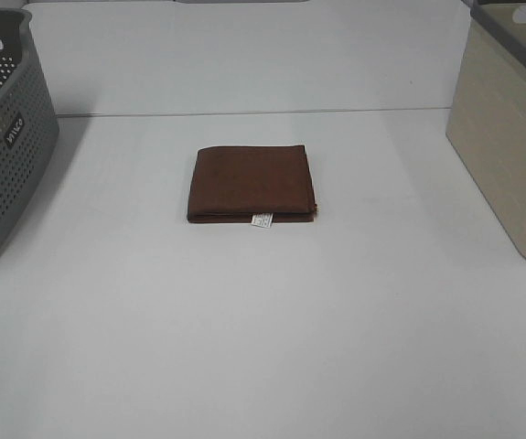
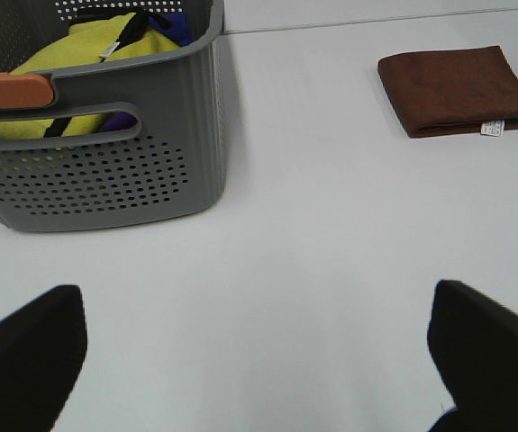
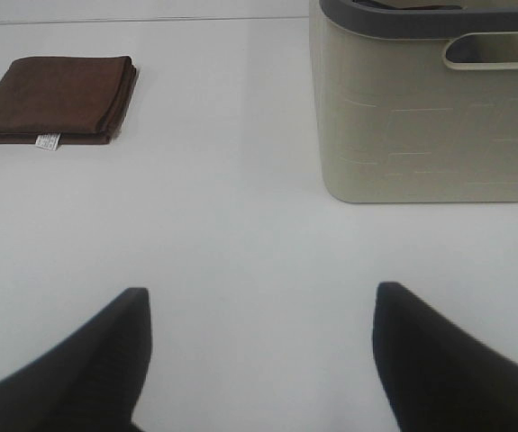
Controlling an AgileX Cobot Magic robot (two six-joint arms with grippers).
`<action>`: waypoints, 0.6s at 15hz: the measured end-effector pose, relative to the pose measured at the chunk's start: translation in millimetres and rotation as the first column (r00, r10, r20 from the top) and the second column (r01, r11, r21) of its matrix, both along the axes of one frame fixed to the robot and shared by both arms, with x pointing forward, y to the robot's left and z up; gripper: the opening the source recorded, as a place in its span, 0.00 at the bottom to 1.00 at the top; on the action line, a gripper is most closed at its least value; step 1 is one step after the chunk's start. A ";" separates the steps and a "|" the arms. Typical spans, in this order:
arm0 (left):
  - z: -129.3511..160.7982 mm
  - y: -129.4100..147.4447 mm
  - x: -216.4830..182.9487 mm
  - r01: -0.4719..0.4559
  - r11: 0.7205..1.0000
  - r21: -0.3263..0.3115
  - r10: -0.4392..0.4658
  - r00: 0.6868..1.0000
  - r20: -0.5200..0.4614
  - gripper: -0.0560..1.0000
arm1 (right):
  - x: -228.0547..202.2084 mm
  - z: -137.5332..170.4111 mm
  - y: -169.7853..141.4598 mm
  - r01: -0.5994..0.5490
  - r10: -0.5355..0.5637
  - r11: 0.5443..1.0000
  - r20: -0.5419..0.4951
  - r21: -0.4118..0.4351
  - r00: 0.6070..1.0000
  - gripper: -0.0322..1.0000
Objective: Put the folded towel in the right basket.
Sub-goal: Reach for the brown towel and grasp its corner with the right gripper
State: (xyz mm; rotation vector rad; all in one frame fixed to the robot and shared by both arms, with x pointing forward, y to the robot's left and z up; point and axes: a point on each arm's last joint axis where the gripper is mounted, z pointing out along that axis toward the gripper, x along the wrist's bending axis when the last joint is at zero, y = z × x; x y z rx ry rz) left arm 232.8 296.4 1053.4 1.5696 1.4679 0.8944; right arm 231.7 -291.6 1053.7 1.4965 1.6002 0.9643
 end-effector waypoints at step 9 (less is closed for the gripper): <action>0.0 0.0 0.0 0.000 1.000 0.000 0.000 1.000 0.000 0.98 | 0.0 0.0 0.0 0.000 0.000 1.000 0.000 0.000 1.000 0.67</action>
